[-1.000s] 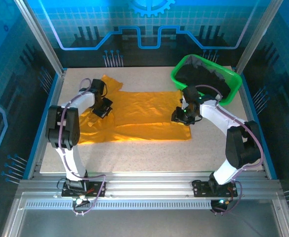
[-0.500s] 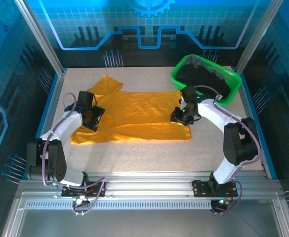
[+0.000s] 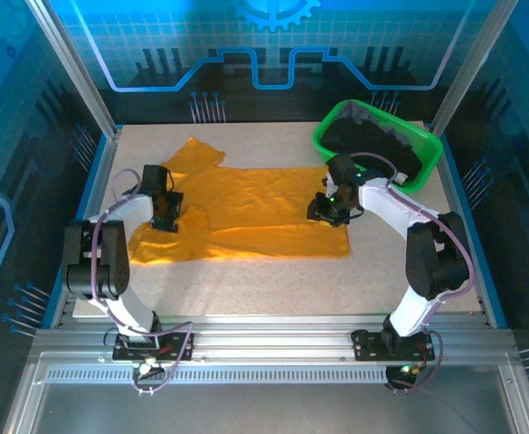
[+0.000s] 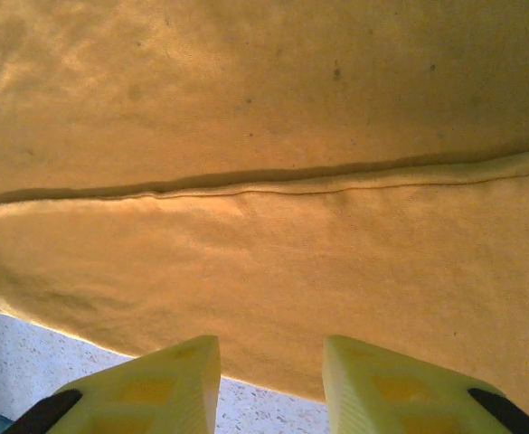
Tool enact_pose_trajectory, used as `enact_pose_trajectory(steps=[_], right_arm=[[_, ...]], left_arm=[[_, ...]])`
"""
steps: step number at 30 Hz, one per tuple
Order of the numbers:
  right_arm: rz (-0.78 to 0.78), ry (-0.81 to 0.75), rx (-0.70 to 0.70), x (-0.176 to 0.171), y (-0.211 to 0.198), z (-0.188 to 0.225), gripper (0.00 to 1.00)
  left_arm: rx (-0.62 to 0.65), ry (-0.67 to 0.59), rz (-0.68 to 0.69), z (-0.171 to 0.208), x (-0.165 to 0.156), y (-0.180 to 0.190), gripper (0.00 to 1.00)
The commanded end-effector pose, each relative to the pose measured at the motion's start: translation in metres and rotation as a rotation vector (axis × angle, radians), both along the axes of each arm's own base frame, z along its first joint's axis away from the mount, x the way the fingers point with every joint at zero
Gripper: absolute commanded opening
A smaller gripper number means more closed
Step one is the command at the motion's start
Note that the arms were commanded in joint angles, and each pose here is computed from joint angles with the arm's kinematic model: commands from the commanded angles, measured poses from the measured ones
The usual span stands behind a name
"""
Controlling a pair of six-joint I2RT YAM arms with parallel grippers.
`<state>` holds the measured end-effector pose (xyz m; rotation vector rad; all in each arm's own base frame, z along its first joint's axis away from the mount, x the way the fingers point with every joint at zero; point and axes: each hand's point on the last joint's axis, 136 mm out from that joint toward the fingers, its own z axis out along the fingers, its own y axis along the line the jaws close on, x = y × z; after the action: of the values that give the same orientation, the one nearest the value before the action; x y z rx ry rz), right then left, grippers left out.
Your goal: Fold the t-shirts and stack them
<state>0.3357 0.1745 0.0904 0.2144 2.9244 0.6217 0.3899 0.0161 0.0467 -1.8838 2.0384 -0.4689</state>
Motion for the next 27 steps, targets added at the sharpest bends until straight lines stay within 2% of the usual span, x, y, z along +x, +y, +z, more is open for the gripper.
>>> enact_pose_trajectory(steps=[1,6,9,11,14,17,23,27], right_arm=[[0.023,0.01,0.013,-0.01,0.004,0.001,0.36],[0.023,0.018,0.013,-0.015,0.003,-0.001,0.36],[0.023,0.02,0.014,-0.015,0.003,-0.001,0.36],[0.022,0.02,0.013,-0.014,0.003,-0.001,0.35],[0.019,0.019,0.01,-0.014,0.002,0.0,0.35],[0.016,0.02,0.01,-0.013,0.002,-0.001,0.34],[0.025,0.007,0.023,-0.006,0.006,0.002,0.33],[0.096,-0.082,0.207,0.006,0.035,0.025,0.37]], left_arm=[[0.071,-0.009,-0.067,0.005,0.024,0.015,0.68],[0.087,-0.045,-0.183,0.01,0.069,0.014,0.64],[0.098,-0.033,-0.231,0.012,0.081,0.013,0.62],[0.128,-0.024,-0.247,0.021,0.08,0.016,0.6],[0.235,-0.084,-0.293,0.061,0.077,0.014,0.57],[0.304,-0.099,-0.434,0.085,0.067,-0.016,0.46],[0.4,0.149,-0.784,0.057,0.025,-0.069,0.24],[0.45,0.277,-0.938,0.031,0.015,-0.082,0.21]])
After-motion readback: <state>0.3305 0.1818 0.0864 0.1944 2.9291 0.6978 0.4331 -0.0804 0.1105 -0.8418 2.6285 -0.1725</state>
